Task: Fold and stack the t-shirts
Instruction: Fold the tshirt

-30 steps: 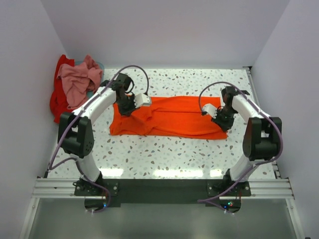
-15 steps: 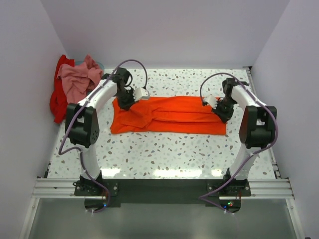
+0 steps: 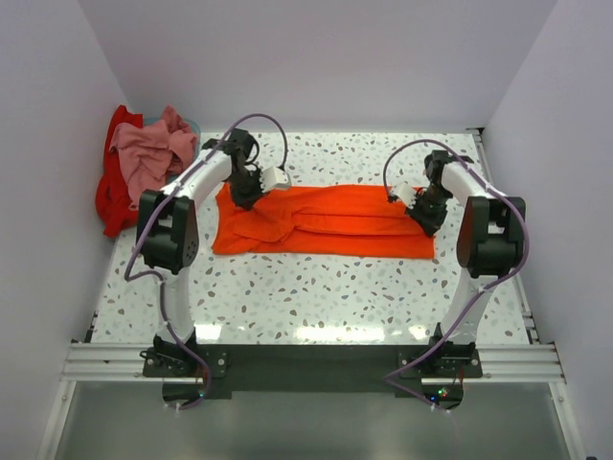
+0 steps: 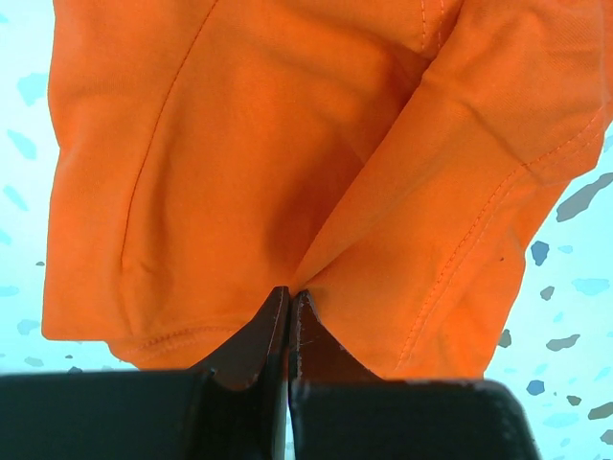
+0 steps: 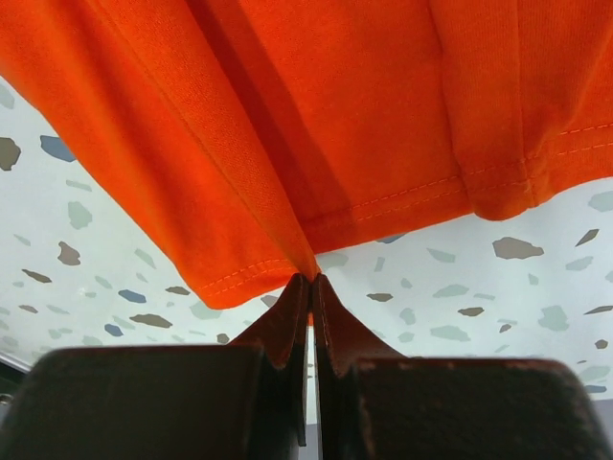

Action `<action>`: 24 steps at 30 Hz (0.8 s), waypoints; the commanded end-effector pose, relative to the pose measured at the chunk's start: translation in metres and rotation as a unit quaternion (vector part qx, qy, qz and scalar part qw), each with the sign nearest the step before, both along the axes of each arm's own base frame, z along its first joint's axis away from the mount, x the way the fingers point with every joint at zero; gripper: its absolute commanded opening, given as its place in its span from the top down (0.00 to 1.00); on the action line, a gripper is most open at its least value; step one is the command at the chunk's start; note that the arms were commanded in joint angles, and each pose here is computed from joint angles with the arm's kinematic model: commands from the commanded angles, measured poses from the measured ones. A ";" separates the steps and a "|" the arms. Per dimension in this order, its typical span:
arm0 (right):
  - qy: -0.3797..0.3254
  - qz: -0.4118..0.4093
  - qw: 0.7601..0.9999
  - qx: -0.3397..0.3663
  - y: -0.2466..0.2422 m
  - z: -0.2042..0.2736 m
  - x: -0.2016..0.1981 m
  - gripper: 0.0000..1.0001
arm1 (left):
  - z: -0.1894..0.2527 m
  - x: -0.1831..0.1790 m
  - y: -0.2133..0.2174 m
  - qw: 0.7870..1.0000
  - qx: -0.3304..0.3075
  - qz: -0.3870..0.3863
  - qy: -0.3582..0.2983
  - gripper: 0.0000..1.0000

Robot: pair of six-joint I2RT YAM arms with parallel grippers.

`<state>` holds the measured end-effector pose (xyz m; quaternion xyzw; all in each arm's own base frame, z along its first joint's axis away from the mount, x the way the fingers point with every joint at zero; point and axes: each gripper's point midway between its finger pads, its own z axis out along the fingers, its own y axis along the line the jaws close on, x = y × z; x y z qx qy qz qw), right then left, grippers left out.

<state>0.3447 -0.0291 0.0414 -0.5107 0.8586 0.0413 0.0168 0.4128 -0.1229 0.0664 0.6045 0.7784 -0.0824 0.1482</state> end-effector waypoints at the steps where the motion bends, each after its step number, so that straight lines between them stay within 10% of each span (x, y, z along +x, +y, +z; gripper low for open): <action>1: -0.012 -0.011 1.000 -0.010 -0.005 0.003 0.011 1.00 | 0.008 0.012 -0.005 1.000 -0.004 -0.020 -0.022 1.00; 14: -0.022 -0.029 0.999 -0.033 -0.013 -0.005 0.018 0.99 | -0.003 0.024 0.000 0.998 0.023 -0.026 -0.048 0.97; 17: -0.033 -0.047 0.998 -0.035 -0.012 0.005 0.019 0.60 | 0.016 0.031 0.000 0.998 -0.004 0.010 -0.056 0.71; 24: -0.025 -0.138 0.990 0.025 -0.003 0.050 -0.003 0.43 | 0.047 -0.006 0.030 0.989 -0.085 0.119 0.001 0.46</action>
